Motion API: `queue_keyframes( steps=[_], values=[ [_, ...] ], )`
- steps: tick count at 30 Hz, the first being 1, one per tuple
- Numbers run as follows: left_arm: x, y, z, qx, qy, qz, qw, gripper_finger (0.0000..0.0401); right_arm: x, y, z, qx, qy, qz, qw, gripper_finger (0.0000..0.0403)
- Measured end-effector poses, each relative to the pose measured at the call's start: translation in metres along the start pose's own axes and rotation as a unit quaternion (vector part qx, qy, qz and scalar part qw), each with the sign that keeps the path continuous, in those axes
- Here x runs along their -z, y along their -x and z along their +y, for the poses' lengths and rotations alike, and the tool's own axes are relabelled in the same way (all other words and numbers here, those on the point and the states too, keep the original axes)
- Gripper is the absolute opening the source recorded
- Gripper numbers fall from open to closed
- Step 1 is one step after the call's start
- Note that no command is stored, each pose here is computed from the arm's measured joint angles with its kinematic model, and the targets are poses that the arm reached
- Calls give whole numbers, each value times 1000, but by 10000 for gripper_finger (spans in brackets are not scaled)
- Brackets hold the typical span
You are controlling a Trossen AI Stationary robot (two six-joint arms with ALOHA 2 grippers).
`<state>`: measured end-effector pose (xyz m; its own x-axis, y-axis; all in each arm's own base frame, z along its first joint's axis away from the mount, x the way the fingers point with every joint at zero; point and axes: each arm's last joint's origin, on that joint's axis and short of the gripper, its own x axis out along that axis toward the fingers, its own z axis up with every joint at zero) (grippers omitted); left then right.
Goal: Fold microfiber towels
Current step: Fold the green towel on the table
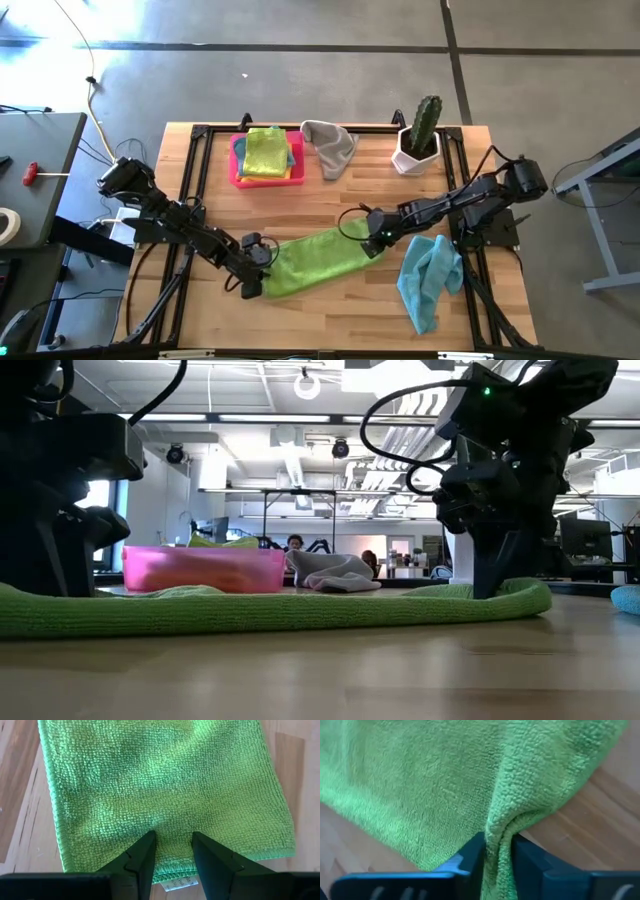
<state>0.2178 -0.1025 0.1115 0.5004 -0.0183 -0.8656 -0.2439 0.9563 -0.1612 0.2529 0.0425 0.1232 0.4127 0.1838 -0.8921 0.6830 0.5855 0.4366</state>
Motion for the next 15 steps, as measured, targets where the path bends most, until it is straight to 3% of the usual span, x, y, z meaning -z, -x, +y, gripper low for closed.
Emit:
queue_keyframes(
  steps=[8, 12, 15],
  values=[
    [0, 0, 0, 4, 9, 4, 1000, 124, -3, 17, -12, 25, -21, 19, 999, 183],
    [0, 0, 0, 4, 12, 5, 1000, 124, -2, 27, -22, 76, -41, 10, 996, 203],
    [0, 0, 0, 5, 13, 5, 1000, 124, -2, 26, -20, 63, -51, 3, 997, 202]
  ],
)
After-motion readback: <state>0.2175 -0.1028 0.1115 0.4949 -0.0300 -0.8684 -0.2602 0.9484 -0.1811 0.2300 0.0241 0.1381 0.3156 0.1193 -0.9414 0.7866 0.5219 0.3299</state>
